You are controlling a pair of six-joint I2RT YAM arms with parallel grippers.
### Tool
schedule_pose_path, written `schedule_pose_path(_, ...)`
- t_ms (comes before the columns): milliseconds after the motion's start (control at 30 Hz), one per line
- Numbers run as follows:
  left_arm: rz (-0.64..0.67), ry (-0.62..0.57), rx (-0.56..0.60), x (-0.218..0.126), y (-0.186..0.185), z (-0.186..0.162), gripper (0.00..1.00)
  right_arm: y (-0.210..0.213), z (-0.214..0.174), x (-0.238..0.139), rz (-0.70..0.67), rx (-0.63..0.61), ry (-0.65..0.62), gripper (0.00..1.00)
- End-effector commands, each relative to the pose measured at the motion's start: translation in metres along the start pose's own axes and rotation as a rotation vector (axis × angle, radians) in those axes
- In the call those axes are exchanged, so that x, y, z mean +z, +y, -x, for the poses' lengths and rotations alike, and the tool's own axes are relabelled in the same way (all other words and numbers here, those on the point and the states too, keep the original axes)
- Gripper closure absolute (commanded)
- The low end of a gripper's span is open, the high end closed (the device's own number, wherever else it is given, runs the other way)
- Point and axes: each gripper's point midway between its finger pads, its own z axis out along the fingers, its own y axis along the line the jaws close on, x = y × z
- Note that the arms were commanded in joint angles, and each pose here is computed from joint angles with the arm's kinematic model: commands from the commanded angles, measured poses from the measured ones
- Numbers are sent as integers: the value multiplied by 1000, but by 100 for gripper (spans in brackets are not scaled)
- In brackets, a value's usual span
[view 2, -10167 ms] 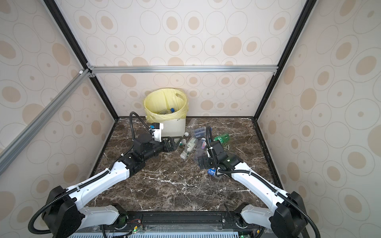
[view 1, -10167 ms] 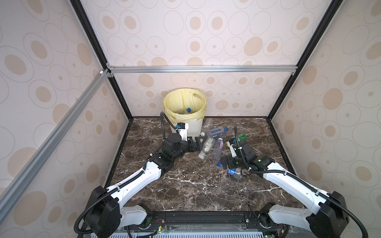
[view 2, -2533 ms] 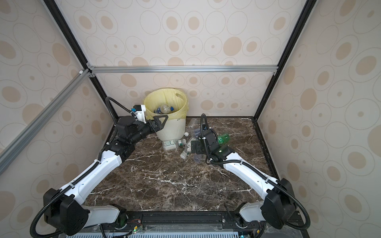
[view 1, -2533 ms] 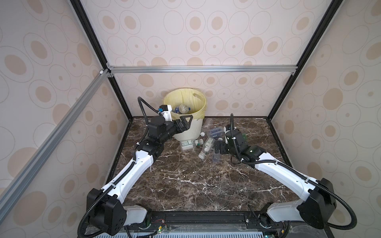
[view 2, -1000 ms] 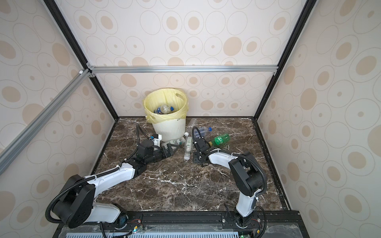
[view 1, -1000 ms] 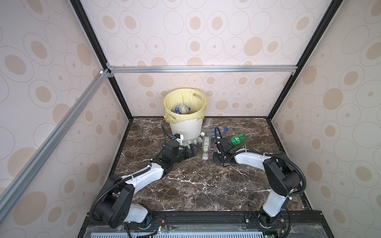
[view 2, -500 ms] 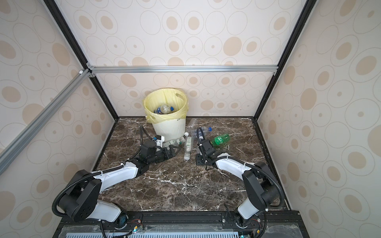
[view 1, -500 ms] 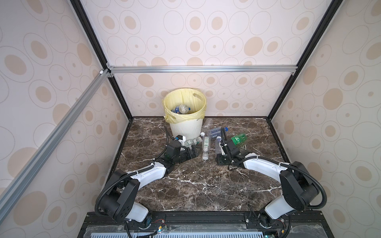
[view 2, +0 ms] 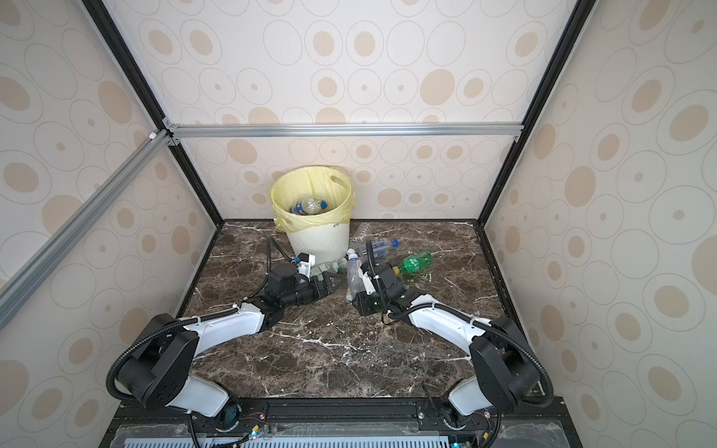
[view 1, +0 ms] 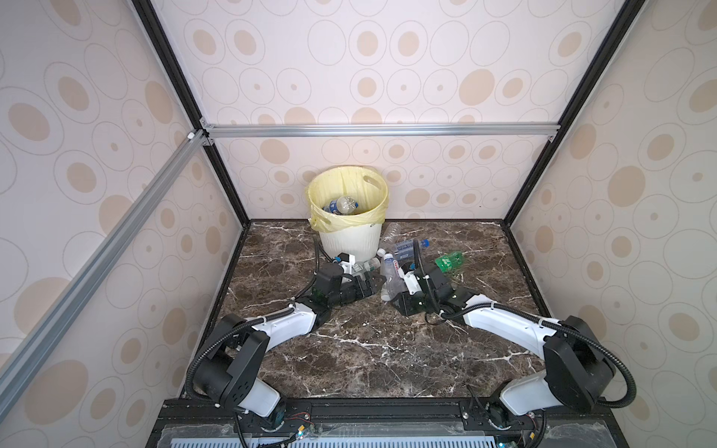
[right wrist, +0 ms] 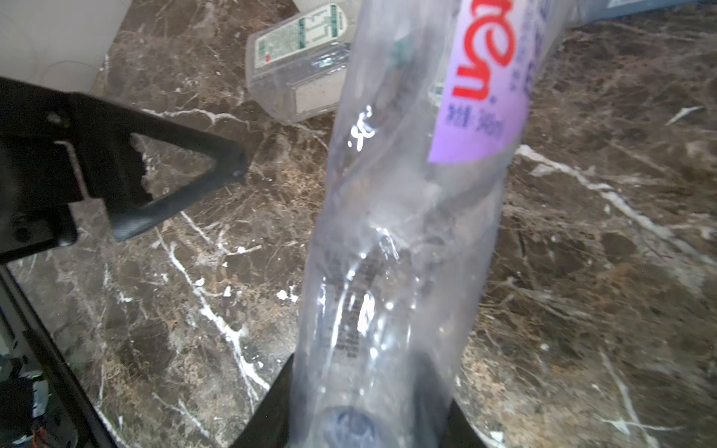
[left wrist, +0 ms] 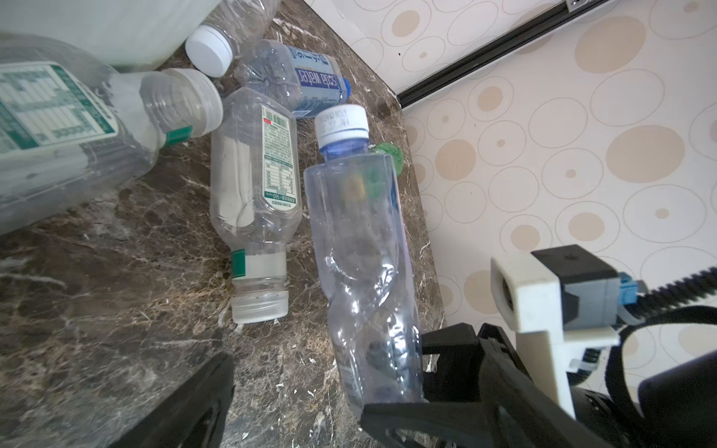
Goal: Throw the plastic bottles in the bin
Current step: 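Lift the Ganten bottle with the right gripper toward the left gripper, then pass the Ganten bottle from the right gripper into the left gripper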
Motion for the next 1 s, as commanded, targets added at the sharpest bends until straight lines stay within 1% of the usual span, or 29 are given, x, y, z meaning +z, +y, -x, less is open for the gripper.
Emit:
schedule_pose_path(0, -74, -25, 9, 3, -26, 12, 4, 22, 7, -9, 75, -51, -49, 60)
schedule_pose_path(167, -95, -53, -4, 4, -33, 20, 8, 34, 11, -15, 124, -68, -77, 60)
schedule_pose_path(267, -133, -72, -6, 4, -40, 25, 10, 41, 12, -19, 151, -79, -94, 60)
schedule_pose_path(400, -143, -70, -16, 9, -42, 28, 14, 45, 13, -25, 173, -87, -113, 60)
schedule_pose_path(633, -165, -83, -19, 11, -47, 32, 17, 54, 9, -25, 209, -102, -108, 60)
schedule_pose_path(800, -175, -91, -19, 10, -50, 35, 26, 58, 7, -23, 220, -110, -102, 60)
schedule_pose_path(967, -180, -89, -23, 10, -50, 33, 32, 61, 8, -23, 229, -117, -101, 60)
